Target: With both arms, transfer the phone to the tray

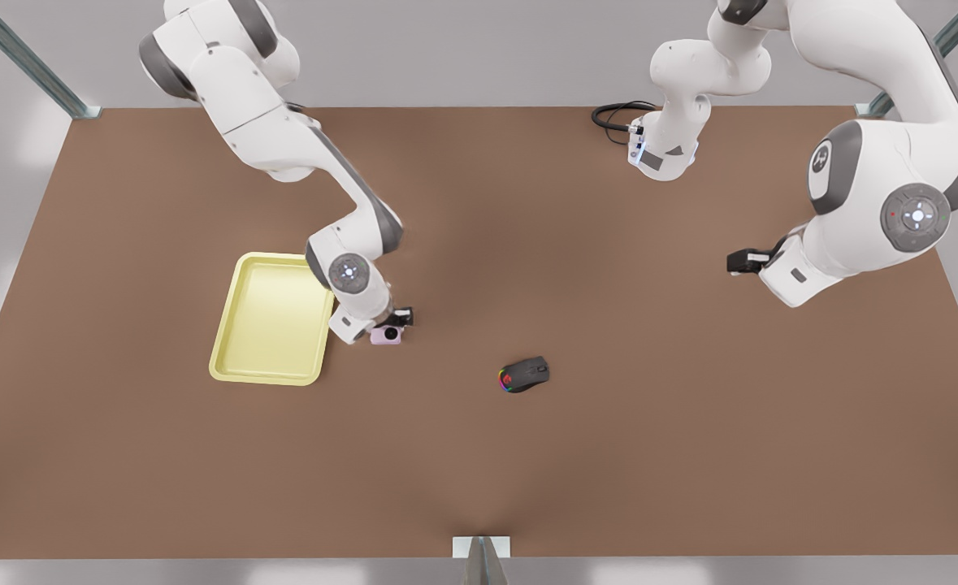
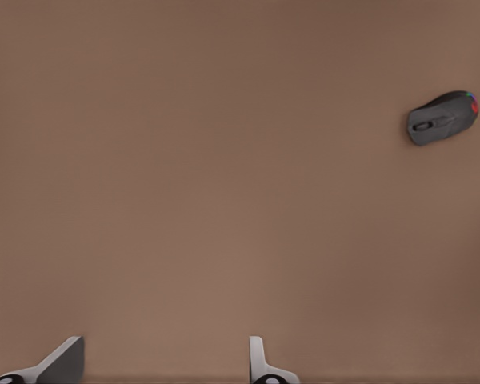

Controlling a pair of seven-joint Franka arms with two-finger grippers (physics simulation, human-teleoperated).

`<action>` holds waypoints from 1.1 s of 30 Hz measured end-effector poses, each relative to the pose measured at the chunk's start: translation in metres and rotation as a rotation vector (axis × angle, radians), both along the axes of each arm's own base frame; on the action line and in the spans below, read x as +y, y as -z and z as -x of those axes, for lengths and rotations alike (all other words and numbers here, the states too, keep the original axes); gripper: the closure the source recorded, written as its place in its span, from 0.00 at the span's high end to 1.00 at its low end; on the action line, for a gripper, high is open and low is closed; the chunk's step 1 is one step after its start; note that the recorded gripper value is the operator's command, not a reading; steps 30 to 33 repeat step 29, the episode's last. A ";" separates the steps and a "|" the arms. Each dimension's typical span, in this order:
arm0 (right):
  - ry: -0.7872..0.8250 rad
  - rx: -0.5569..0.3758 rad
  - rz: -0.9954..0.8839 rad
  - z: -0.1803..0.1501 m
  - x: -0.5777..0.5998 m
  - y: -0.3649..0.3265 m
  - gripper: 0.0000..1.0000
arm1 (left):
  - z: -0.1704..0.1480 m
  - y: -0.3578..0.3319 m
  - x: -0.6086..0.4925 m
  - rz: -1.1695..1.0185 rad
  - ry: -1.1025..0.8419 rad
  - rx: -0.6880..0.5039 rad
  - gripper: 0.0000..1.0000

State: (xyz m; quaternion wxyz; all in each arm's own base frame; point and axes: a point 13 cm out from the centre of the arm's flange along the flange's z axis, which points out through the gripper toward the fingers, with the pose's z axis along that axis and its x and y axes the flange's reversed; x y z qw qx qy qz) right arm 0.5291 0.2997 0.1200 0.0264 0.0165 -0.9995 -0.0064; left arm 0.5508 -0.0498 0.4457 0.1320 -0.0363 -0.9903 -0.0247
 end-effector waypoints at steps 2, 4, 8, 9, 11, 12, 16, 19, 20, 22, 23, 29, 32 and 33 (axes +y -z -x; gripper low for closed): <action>0.049 0.011 0.019 -0.001 -0.055 -0.007 0.79 | 0.000 0.001 0.001 -0.004 0.001 0.000 1.00; 0.119 0.043 0.033 0.005 -0.125 0.008 0.80 | -0.001 0.001 0.002 -0.007 0.001 0.000 1.00; 0.164 0.085 0.027 0.016 -0.199 0.042 0.81 | -0.001 0.002 0.002 -0.009 0.003 0.003 1.00; 0.161 0.093 0.025 0.020 -0.209 0.047 0.91 | -0.001 0.002 0.002 -0.010 0.003 0.003 1.00; 0.149 0.112 0.025 0.025 -0.227 0.051 1.00 | -0.001 0.002 0.003 -0.015 0.004 0.002 1.00; 0.136 0.122 0.026 0.027 -0.232 0.050 1.00 | -0.001 0.002 0.004 -0.018 0.004 0.001 1.00; 0.077 0.100 0.022 -0.004 -0.237 0.017 1.00 | -0.003 0.003 0.006 -0.029 0.007 0.001 1.00; 0.065 -0.055 0.031 -0.062 -0.245 -0.106 1.00 | -0.005 0.003 0.007 -0.039 0.010 -0.002 1.00; 0.072 -0.110 0.041 -0.069 -0.255 -0.163 1.00 | -0.005 0.003 0.007 -0.041 0.011 -0.002 1.00; 0.079 -0.173 0.042 -0.082 -0.264 -0.250 1.00 | -0.005 0.003 0.008 -0.043 0.011 -0.002 1.00; 0.078 -0.173 0.036 -0.091 -0.266 -0.274 1.00 | -0.005 0.003 0.008 -0.044 0.011 -0.002 1.00; 0.090 -0.025 0.053 -0.088 -0.313 -0.281 1.00 | -0.005 0.003 0.011 -0.055 0.011 -0.001 1.00; 0.090 -0.025 0.053 -0.088 -0.313 -0.281 1.00 | -0.005 0.003 0.011 -0.055 0.011 -0.001 1.00; 0.090 -0.025 0.053 -0.088 -0.313 -0.281 1.00 | -0.005 0.003 0.011 -0.055 0.011 -0.001 1.00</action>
